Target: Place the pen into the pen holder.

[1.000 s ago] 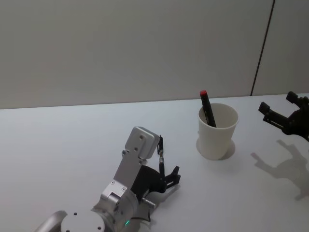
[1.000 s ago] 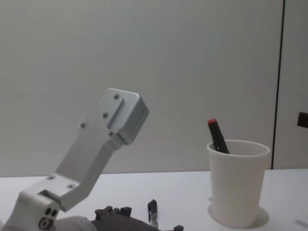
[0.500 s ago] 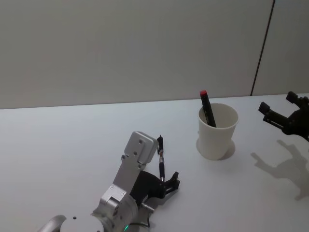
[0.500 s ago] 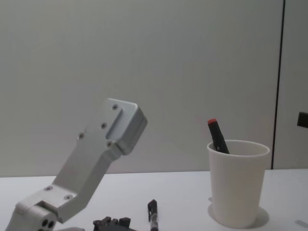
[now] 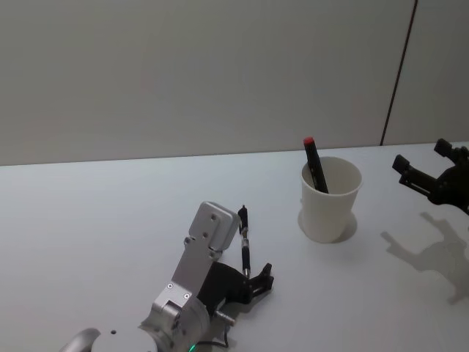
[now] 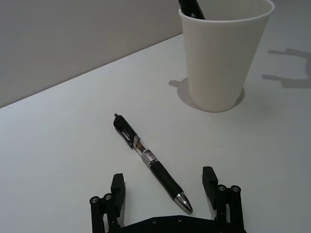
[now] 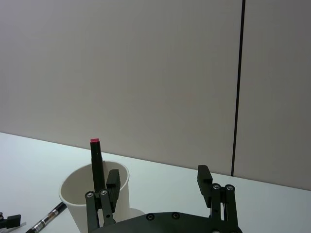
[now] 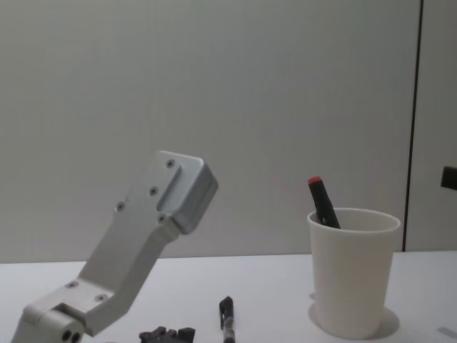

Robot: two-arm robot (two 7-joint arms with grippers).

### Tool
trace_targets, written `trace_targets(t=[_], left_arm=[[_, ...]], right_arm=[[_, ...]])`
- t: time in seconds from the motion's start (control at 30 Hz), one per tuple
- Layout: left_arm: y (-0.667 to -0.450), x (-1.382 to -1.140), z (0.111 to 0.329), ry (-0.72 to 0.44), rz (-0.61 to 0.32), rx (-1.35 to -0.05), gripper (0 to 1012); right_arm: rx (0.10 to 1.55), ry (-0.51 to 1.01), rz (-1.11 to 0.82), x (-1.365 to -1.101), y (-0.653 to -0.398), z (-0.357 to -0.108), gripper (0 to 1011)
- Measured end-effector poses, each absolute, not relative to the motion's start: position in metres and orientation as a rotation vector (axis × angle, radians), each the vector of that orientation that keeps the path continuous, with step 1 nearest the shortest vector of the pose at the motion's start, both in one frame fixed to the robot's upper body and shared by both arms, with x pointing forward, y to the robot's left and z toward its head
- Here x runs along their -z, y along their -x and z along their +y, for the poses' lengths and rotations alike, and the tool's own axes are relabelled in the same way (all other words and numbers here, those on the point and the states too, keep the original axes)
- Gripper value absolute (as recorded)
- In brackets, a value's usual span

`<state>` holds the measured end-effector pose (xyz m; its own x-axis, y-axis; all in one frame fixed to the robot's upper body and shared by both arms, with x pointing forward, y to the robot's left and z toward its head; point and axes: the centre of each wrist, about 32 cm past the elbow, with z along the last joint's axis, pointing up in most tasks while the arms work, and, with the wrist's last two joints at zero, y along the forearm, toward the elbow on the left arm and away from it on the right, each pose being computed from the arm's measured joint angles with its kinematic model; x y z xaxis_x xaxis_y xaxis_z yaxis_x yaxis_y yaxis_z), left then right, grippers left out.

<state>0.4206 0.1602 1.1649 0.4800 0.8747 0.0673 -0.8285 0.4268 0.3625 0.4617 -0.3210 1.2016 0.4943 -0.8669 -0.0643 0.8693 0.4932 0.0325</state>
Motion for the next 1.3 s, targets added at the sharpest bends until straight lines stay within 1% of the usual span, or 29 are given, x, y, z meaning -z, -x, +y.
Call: trace_targets(t=[0.2, 0.3, 0.33, 0.43, 0.47, 0.5, 0.63, 0.67, 0.73, 0.83, 0.87, 0.93, 0.97, 1.03, 1.07, 1.2, 1.3], left_arm=[[-0.4205, -1.1646, 0.16, -0.371, 0.142, -1.067, 1001], [-0.4204, -1.1645, 0.1599, -0.371, 0.143, -1.065, 962], [-0.4204, -1.1644, 0.1598, -0.371, 0.144, -1.064, 926], [-0.4203, -1.1643, 0.1597, -0.37, 0.144, -1.062, 860], [-0.4203, -1.1643, 0.1597, -0.37, 0.145, -1.062, 860], [-0.4203, -1.1643, 0.1597, -0.37, 0.145, -1.062, 791], [-0.4202, -1.1641, 0.1596, -0.371, 0.146, -1.062, 683], [-0.4202, -1.1641, 0.1596, -0.371, 0.146, -1.062, 683], [-0.4202, -1.164, 0.1596, -0.371, 0.146, -1.062, 599], [-0.4203, -1.1639, 0.1597, -0.371, 0.146, -1.063, 519], [-0.4203, -1.1639, 0.1597, -0.371, 0.146, -1.063, 458], [-0.4203, -1.1638, 0.1598, -0.372, 0.146, -1.063, 424], [-0.4203, -1.1638, 0.1598, -0.372, 0.146, -1.064, 366], [-0.4204, -1.1638, 0.1599, -0.373, 0.147, -1.064, 297], [-0.4204, -1.1638, 0.1599, -0.373, 0.147, -1.064, 297], [-0.4204, -1.1638, 0.1599, -0.374, 0.147, -1.065, 147], [-0.4204, -1.1638, 0.1599, -0.374, 0.147, -1.065, 121]], right_arm=[[1.053, -0.063, 0.041, -1.2016, -0.4617, -0.321, 1001], [1.053, -0.063, 0.041, -1.2016, -0.4617, -0.321, 1001], [1.053, -0.063, 0.041, -1.2016, -0.4617, -0.321, 1001], [1.053, -0.063, 0.041, -1.2016, -0.4617, -0.321, 1001], [1.053, -0.063, 0.041, -1.2016, -0.4617, -0.321, 1001], [1.053, -0.063, 0.041, -1.2016, -0.4617, -0.321, 1001], [1.053, -0.063, 0.041, -1.2016, -0.4617, -0.321, 1001], [1.053, -0.063, 0.041, -1.2016, -0.4617, -0.321, 1001], [1.053, -0.063, 0.041, -1.2016, -0.4617, -0.321, 1001], [1.053, -0.063, 0.041, -1.2016, -0.4617, -0.321, 1001], [1.053, -0.063, 0.041, -1.2016, -0.4617, -0.321, 1001], [1.053, -0.063, 0.041, -1.2016, -0.4617, -0.321, 1001], [1.053, -0.063, 0.041, -1.2016, -0.4617, -0.321, 1001], [1.053, -0.063, 0.041, -1.2016, -0.4617, -0.321, 1001], [1.053, -0.063, 0.041, -1.2016, -0.4617, -0.321, 1001], [1.053, -0.063, 0.041, -1.2016, -0.4617, -0.321, 1001], [1.053, -0.063, 0.041, -1.2016, -0.4617, -0.321, 1001]])
